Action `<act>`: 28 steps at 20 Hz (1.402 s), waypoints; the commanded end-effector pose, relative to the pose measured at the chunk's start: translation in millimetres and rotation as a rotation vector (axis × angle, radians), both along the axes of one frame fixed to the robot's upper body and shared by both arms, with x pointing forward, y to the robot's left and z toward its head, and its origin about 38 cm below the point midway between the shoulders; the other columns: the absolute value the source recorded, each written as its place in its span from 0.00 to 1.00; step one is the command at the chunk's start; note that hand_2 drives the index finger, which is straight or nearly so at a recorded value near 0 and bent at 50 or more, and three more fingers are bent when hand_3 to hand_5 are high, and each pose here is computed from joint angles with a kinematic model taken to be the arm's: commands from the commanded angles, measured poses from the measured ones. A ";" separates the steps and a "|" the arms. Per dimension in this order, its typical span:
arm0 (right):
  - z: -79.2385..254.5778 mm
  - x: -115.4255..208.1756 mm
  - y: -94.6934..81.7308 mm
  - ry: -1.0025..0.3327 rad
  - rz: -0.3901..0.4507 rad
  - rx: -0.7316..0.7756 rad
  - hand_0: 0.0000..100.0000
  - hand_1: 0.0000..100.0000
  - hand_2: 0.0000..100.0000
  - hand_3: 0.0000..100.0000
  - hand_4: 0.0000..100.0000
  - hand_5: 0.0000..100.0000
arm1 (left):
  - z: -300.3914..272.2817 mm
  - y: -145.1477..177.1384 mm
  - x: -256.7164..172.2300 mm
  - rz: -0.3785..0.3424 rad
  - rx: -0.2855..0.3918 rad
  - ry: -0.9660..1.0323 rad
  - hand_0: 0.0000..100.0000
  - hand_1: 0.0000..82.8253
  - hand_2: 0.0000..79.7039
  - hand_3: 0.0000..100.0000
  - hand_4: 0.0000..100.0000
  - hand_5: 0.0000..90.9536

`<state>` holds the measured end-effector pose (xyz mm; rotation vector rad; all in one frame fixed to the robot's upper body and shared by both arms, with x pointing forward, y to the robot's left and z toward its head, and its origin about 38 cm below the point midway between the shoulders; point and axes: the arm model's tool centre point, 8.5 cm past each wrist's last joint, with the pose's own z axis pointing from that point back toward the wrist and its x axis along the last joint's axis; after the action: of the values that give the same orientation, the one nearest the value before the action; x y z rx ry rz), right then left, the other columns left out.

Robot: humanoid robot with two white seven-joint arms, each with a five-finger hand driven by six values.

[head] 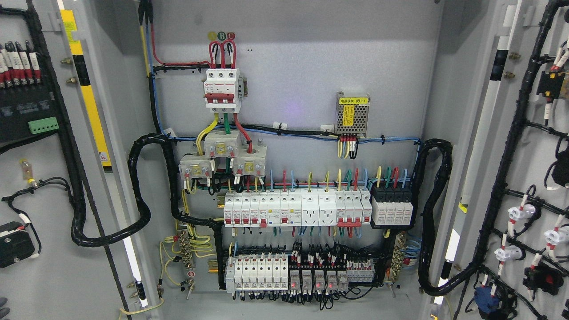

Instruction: Open door with both hands

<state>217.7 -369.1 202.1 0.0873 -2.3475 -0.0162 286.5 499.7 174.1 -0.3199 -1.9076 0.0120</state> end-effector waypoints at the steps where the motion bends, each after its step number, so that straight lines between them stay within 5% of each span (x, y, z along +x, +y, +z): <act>1: 2.2 5.9 26.6 -0.002 0.108 -0.001 0.00 0.50 0.04 0.00 0.00 0.00 | -0.8 -82.7 13.2 -0.195 0.039 -0.024 0.12 0.67 0.00 0.00 0.00 0.00; 4: 2.5 7.6 37.1 -0.003 0.149 -0.001 0.00 0.50 0.04 0.00 0.00 0.00 | 5.3 -119.9 13.1 -0.242 0.062 -0.071 0.12 0.67 0.00 0.00 0.00 0.00; 9: -7.9 13.0 63.5 0.037 0.237 -0.033 0.00 0.50 0.04 0.00 0.00 0.00 | 2.3 -154.2 3.7 -0.255 -0.009 -0.128 0.12 0.67 0.00 0.00 0.00 0.00; 12: -34.6 14.6 99.6 0.118 0.314 -0.109 0.00 0.50 0.04 0.00 0.00 0.00 | -9.6 -166.8 -0.2 -0.230 -0.062 -0.119 0.12 0.67 0.00 0.00 0.00 0.00; 16: -123.0 13.1 130.2 0.377 0.389 -0.162 0.00 0.50 0.04 0.00 0.00 0.00 | -80.3 -191.8 -28.4 -0.126 -0.080 0.169 0.12 0.67 0.00 0.00 0.00 0.00; 19: -193.4 0.0 131.5 0.590 0.395 -0.148 0.00 0.50 0.04 0.00 0.00 0.00 | -163.7 -213.6 -52.9 -0.026 -0.151 0.461 0.12 0.67 0.00 0.00 0.00 0.00; 22: -241.8 -19.5 135.3 0.742 0.387 -0.113 0.00 0.50 0.04 0.00 0.00 0.00 | -252.4 -215.2 -87.4 0.123 -0.110 0.759 0.12 0.67 0.00 0.00 0.00 0.00; 28: -349.7 -96.6 130.5 1.149 0.358 -0.153 0.00 0.50 0.04 0.00 0.00 0.00 | -382.5 -251.9 -186.8 0.123 -0.107 1.253 0.12 0.67 0.00 0.00 0.00 0.00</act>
<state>223.2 -261.1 13.4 0.3169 -1.7378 0.2425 223.9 333.8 -45.3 -0.1348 -1.3045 0.3106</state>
